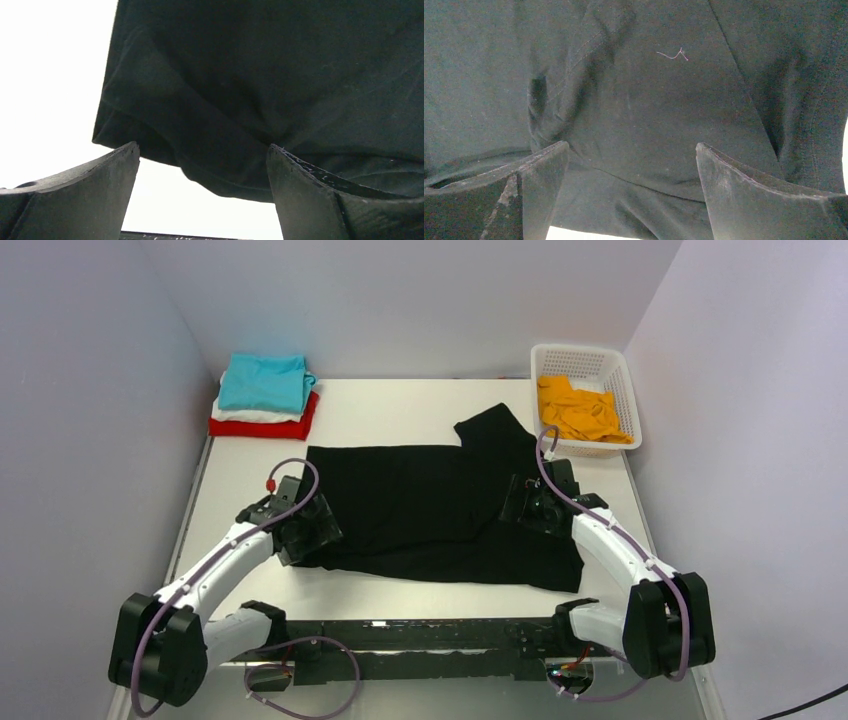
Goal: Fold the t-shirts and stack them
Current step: Grab the side of the flattened tshirt furthest away from the robot with both arms
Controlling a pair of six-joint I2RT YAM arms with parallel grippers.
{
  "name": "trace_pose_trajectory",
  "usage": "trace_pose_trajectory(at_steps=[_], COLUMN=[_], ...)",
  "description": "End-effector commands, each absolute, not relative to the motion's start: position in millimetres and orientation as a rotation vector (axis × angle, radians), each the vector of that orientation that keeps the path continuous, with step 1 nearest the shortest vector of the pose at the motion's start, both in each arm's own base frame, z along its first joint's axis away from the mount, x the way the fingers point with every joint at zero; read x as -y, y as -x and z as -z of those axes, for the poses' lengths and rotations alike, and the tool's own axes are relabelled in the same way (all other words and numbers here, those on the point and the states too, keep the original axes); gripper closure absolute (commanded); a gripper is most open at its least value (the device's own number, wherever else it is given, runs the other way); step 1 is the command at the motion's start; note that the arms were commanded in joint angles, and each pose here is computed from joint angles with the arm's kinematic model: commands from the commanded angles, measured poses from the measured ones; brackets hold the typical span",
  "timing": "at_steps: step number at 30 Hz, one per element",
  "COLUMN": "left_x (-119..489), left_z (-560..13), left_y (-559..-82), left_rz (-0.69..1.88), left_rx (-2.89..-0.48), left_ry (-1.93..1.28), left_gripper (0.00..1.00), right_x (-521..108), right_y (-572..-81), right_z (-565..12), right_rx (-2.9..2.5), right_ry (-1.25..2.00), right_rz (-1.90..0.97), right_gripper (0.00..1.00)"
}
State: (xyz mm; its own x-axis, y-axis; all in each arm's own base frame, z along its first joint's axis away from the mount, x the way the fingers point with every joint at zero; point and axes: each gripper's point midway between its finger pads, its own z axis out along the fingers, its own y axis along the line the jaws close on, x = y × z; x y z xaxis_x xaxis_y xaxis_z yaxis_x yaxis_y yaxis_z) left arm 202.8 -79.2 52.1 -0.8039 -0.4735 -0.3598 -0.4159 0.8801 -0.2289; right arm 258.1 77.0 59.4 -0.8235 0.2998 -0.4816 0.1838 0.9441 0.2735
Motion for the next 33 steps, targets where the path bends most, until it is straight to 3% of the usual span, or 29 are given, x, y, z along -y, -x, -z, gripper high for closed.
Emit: trace_pose_trajectory(at_steps=[1, 8, 19, 27, 33], left_x=[100.6, 103.0, 113.3, 58.1, 11.4], left_z=[-62.8, -86.2, -58.0, -105.2, -76.2], left_y=[-236.5, -293.7, -352.9, -310.0, -230.2], left_rz=[0.347, 0.318, 0.246, 0.010, -0.030], left_rx=[-2.546, -2.423, -2.545, -2.381, -2.377], left_ry=[0.653, 0.653, 0.623, 0.746, 1.021], left_gripper=[0.01, 0.01, 0.01, 0.00, 0.01], right_x=[-74.1, -72.2, -65.5, -60.2, -59.6], right_y=[-265.4, -263.4, -265.6, -267.4, -260.1], right_z=[-64.0, -61.6, -61.0, -74.8, -65.7], right_rx=[-2.526, -2.524, -2.521, -2.475, -2.505], right_ry=[-0.315, -0.330, -0.346, -0.341, -0.345], right_rz=[-0.273, -0.264, -0.212, -0.187, -0.182], right_gripper=[0.00, 0.00, 0.00, 0.00, 0.00])
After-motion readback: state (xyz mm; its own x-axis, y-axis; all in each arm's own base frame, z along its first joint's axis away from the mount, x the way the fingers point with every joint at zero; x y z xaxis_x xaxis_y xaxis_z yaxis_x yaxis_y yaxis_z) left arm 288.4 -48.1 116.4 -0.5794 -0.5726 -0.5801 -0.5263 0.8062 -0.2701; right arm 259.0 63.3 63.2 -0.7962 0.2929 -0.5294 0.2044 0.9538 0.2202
